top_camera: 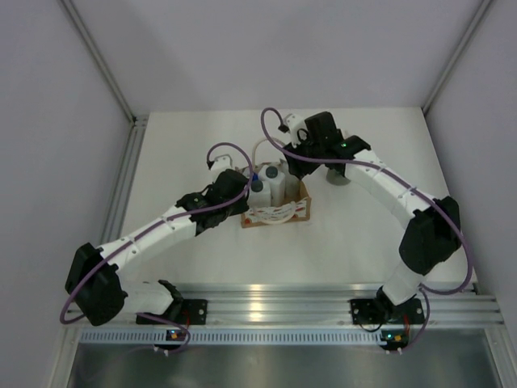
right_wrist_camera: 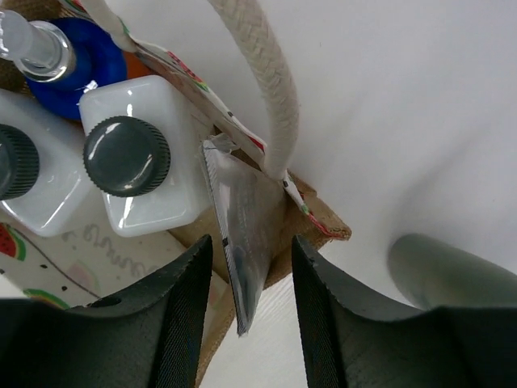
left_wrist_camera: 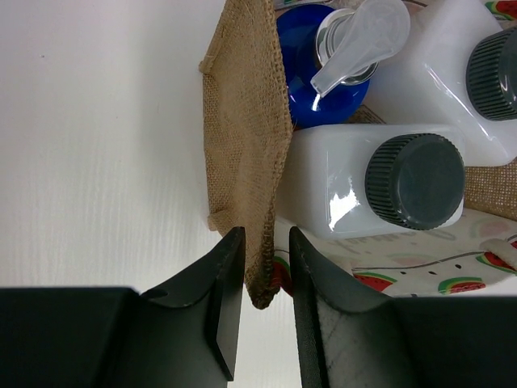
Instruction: Take the personal care products out of the canvas bag
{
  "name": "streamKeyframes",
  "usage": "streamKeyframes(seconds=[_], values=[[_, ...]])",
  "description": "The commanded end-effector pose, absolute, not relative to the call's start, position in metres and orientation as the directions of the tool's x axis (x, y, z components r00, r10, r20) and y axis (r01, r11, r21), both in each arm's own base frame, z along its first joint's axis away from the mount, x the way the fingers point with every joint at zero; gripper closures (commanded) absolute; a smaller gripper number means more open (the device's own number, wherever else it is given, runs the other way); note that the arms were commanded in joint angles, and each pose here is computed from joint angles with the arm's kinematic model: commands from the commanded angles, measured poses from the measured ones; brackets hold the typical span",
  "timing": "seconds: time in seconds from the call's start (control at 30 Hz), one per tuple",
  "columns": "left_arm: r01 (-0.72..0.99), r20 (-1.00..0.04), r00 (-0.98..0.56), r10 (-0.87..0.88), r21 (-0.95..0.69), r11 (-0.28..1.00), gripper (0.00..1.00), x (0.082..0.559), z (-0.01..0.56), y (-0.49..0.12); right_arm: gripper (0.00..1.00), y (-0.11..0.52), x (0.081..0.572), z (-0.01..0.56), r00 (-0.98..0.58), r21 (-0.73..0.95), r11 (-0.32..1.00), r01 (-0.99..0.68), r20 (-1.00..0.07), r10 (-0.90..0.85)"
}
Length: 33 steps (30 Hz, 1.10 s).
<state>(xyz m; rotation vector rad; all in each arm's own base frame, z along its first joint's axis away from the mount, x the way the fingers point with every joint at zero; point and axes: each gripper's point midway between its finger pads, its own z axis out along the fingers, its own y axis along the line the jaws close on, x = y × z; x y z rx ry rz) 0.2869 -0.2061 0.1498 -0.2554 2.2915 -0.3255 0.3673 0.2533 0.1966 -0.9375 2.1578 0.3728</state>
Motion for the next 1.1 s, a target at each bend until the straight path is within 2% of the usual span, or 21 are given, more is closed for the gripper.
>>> streamKeyframes(seconds=[0.0, 0.17, 0.23, 0.3, 0.43, 0.6, 0.73, 1.07], values=[[-0.066, -0.696, -0.66, -0.283, -0.321, 0.945, 0.67, 0.29, 0.154, -0.209, 0.58, 0.257, 0.368, 0.194, -0.453, -0.049, 0.674, -0.737, -0.703, -0.547], [-0.059, -0.699, -0.658, -0.28, -0.324, 0.944, 0.67, 0.291, 0.157, -0.21, 0.62, 0.258, 0.37, 0.175, -0.461, -0.055, 0.659, -0.75, -0.671, -0.581], [-0.052, -0.699, -0.66, -0.275, -0.322, 0.945, 0.67, 0.291, 0.157, -0.211, 0.66, 0.26, 0.371, 0.168, -0.456, -0.055, 0.649, -0.759, -0.666, -0.59], [-0.049, -0.699, -0.661, -0.274, -0.324, 0.945, 0.67, 0.291, 0.158, -0.212, 0.67, 0.27, 0.37, 0.168, -0.426, -0.033, 0.618, -0.785, -0.695, -0.579], [-0.043, -0.697, -0.667, -0.265, -0.319, 0.947, 0.67, 0.29, 0.156, -0.212, 0.63, 0.281, 0.368, 0.171, -0.382, -0.013, 0.595, -0.804, -0.756, -0.532], [-0.035, -0.698, -0.665, -0.265, -0.326, 0.945, 0.66, 0.289, 0.159, -0.213, 0.55, 0.283, 0.377, 0.165, -0.382, -0.027, 0.608, -0.793, -0.756, -0.532], [-0.03, -0.7, -0.664, -0.263, -0.327, 0.945, 0.66, 0.288, 0.16, -0.212, 0.55, 0.283, 0.379, 0.151, -0.391, -0.018, 0.623, -0.782, -0.764, -0.514], [-0.018, -0.701, -0.665, -0.258, -0.331, 0.944, 0.66, 0.286, 0.162, -0.212, 0.6, 0.284, 0.384, 0.192, -0.276, -0.028, 0.658, -0.753, -0.894, -0.354]])
